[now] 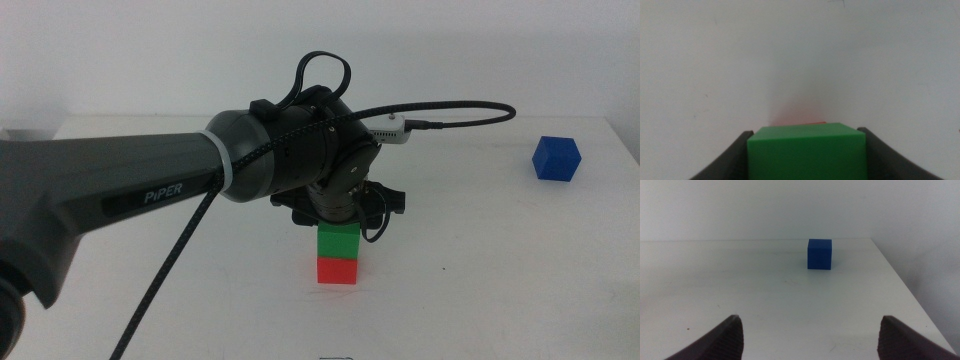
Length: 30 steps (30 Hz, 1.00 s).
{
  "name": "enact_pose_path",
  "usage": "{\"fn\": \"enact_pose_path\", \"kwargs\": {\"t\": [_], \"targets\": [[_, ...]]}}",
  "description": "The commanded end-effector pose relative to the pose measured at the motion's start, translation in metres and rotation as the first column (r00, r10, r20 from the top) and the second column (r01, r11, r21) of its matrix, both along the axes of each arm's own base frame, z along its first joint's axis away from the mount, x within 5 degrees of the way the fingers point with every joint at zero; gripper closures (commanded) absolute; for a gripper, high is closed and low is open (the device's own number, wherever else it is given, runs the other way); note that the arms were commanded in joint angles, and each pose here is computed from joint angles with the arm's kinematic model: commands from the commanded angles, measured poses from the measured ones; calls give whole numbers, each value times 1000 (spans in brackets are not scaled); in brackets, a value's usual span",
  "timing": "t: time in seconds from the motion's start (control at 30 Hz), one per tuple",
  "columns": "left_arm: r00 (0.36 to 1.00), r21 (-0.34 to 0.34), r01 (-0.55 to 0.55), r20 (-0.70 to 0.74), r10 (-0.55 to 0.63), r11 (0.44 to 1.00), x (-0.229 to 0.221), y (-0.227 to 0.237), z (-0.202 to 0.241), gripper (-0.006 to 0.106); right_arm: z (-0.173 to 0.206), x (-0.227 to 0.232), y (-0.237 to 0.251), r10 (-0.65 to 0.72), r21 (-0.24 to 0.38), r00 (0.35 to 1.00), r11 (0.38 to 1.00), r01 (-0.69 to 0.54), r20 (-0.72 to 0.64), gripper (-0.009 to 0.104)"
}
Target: Stack red cubes first, then green, then blue cubes in a specific spot.
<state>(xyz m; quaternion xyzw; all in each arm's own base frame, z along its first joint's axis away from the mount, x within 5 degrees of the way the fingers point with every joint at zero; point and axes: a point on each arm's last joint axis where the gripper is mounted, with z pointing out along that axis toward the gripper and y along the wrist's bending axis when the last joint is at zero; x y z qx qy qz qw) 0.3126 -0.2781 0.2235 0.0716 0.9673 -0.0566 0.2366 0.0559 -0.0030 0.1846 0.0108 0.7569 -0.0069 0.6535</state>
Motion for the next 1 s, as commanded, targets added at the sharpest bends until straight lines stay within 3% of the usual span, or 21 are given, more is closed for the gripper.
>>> {"fn": "enact_pose_path", "kwargs": {"t": [0.0, 0.47, 0.5, 0.77, 0.97], "targets": [[996, -74, -6, 84, 12, 997, -1, 0, 32, 76, 14, -2, 1, 11, -25, 993, 1000, -8, 115, 1], [997, -84, -41, 69, 47, 996, -1, 1, 32, 76, 14, -2, 1, 11, -25, 993, 1000, -8, 115, 1], [996, -74, -34, 78, 40, 997, -1, 2, 32, 44, 14, -2, 1, 11, -25, 993, 1000, -8, 115, 1], [995, -50, -16, 94, 20, 999, 0, 3, 32, 16, 14, -2, 1, 11, -25, 993, 1000, -8, 115, 1], [995, -53, -4, 97, 9, 999, -1, 3, 35, 8, 14, -2, 1, 11, -25, 993, 1000, -8, 115, 1]]}}
